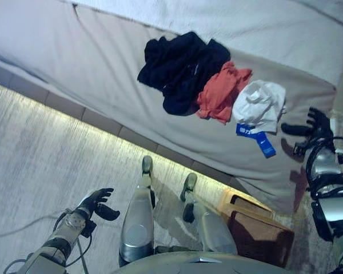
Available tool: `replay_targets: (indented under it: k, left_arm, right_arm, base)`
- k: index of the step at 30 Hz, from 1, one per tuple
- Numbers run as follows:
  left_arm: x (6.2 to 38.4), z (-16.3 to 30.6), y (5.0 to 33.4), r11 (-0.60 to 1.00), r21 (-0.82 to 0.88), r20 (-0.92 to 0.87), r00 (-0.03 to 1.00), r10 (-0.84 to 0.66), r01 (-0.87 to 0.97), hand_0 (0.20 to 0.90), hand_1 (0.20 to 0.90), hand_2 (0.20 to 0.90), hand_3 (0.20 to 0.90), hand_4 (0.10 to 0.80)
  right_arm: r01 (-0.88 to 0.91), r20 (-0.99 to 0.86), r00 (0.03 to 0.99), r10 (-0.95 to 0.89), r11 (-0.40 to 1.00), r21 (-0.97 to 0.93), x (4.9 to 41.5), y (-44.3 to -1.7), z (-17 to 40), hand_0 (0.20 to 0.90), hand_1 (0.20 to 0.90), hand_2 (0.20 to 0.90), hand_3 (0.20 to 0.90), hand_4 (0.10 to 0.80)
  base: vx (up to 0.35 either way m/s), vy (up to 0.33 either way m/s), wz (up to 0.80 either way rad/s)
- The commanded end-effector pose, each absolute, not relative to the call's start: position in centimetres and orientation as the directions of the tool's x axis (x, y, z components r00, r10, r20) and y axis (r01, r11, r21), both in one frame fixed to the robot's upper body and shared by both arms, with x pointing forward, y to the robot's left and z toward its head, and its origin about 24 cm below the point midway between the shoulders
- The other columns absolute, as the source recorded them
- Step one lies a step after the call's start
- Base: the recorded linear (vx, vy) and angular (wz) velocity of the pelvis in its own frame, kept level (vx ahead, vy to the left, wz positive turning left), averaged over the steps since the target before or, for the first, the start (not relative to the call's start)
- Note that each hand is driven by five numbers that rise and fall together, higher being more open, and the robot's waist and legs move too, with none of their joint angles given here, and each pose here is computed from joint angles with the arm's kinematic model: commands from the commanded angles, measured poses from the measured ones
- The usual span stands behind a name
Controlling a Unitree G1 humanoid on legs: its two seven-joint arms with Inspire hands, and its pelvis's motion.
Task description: Pick up the clothes from the bed and place them into the basket
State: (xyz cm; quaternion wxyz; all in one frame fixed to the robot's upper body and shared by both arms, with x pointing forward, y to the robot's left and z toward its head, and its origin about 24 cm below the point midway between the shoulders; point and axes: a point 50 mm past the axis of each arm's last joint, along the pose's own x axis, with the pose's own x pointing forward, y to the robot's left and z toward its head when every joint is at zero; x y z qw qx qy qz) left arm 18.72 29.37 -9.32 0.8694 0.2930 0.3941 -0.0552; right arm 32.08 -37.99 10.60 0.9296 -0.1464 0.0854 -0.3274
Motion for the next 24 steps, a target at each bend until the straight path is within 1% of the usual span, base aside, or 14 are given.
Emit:
replay_targets:
  k: [1,2,6,10,11,12,15,17,20,21,22,24]
  left_arm:
    - [16.6,-9.2,31.3,0.834,0.486,-0.706,0.680,0.198,0.262,0.900,0.900,0.900,0.900,0.800]
    - [16.2,-9.3,31.5,0.835,0.486,-0.708,0.676,0.204,0.257,0.900,0.900,0.900,0.900,0.800]
    - [15.7,-9.3,31.6,0.843,0.480,-0.704,0.680,0.205,0.243,0.900,0.900,0.900,0.900,0.800]
    - [15.5,-9.2,31.8,0.852,0.476,-0.691,0.692,0.208,0.219,0.900,0.900,0.900,0.900,0.800]
    - [15.9,-9.0,31.6,0.858,0.469,-0.681,0.704,0.201,0.209,0.900,0.900,0.900,0.900,0.800]
    - [16.3,-9.0,31.3,0.861,0.460,-0.676,0.714,0.181,0.217,0.900,0.900,0.900,0.900,0.800]
    - [17.2,-8.5,30.7,0.870,0.445,-0.652,0.743,0.153,0.212,0.900,0.900,0.900,0.900,0.800]
    - [17.7,-8.1,30.7,0.874,0.443,-0.639,0.754,0.152,0.200,0.900,0.900,0.900,0.900,0.800]
    - [17.8,-7.9,30.7,0.874,0.444,-0.638,0.754,0.154,0.196,0.900,0.900,0.900,0.900,0.800]
    - [17.8,-7.9,30.6,0.874,0.445,-0.636,0.756,0.156,0.195,0.900,0.900,0.900,0.900,0.800]
    - [17.7,-7.9,30.6,0.874,0.444,-0.638,0.754,0.153,0.198,0.900,0.900,0.900,0.900,0.800]
    - [17.5,-7.9,30.7,0.871,0.445,-0.642,0.752,0.148,0.209,0.900,0.900,0.900,0.900,0.800]
  right_arm:
    - [0.632,0.094,0.755,-0.649,0.682,-0.369,30.7,-41.1,15.1,0.900,0.900,0.900,0.900,0.800]
    - [0.628,0.103,0.764,-0.637,0.696,-0.348,31.0,-41.1,16.1,0.900,0.900,0.900,0.900,0.800]
    - [0.619,0.069,0.769,-0.635,0.715,-0.325,31.2,-41.5,17.2,0.900,0.900,0.900,0.900,0.800]
    - [0.617,-0.058,0.734,-0.677,0.700,-0.360,31.0,-42.0,16.0,0.900,0.900,0.900,0.900,0.800]
    - [0.610,-0.094,0.724,-0.683,0.698,-0.375,31.0,-42.1,15.7,0.900,0.900,0.900,0.900,0.800]
    - [0.612,-0.136,0.681,-0.719,0.662,-0.432,30.9,-42.3,15.5,0.900,0.900,0.900,0.900,0.800]
    - [0.597,-0.189,0.613,-0.767,0.606,-0.525,30.5,-42.6,14.9,0.900,0.900,0.900,0.900,0.800]
    - [0.603,-0.229,0.555,-0.800,0.577,-0.551,30.1,-42.8,14.6,0.900,0.900,0.900,0.900,0.800]
    - [0.613,-0.245,0.498,-0.832,0.537,-0.579,29.4,-43.3,14.4,0.900,0.900,0.900,0.900,0.800]
    - [0.626,-0.240,0.479,-0.844,0.520,-0.581,29.2,-43.5,14.5,0.434,0.434,0.434,0.356,0.256]
    - [0.648,-0.225,0.477,-0.850,0.512,-0.564,29.1,-43.7,14.7,0.300,0.300,0.300,0.200,0.100]
    - [0.669,-0.195,0.526,-0.828,0.545,-0.506,29.4,-43.8,15.3,0.300,0.300,0.300,0.200,0.100]
  base:
    - [0.022,-0.020,0.09]
    - [0.109,-0.028,0.11]
    - [0.047,-0.010,0.18]
    - [-0.008,-0.005,0.14]
    - [-0.035,0.027,0.03]
    - [-0.050,0.044,0.03]
    - [-0.049,0.037,0.03]
    - [-0.065,0.016,0.04]
    - [-0.029,0.013,0.04]
    - [0.005,0.017,0.05]
    - [0.009,0.020,0.10]
    - [0.019,0.017,0.11]
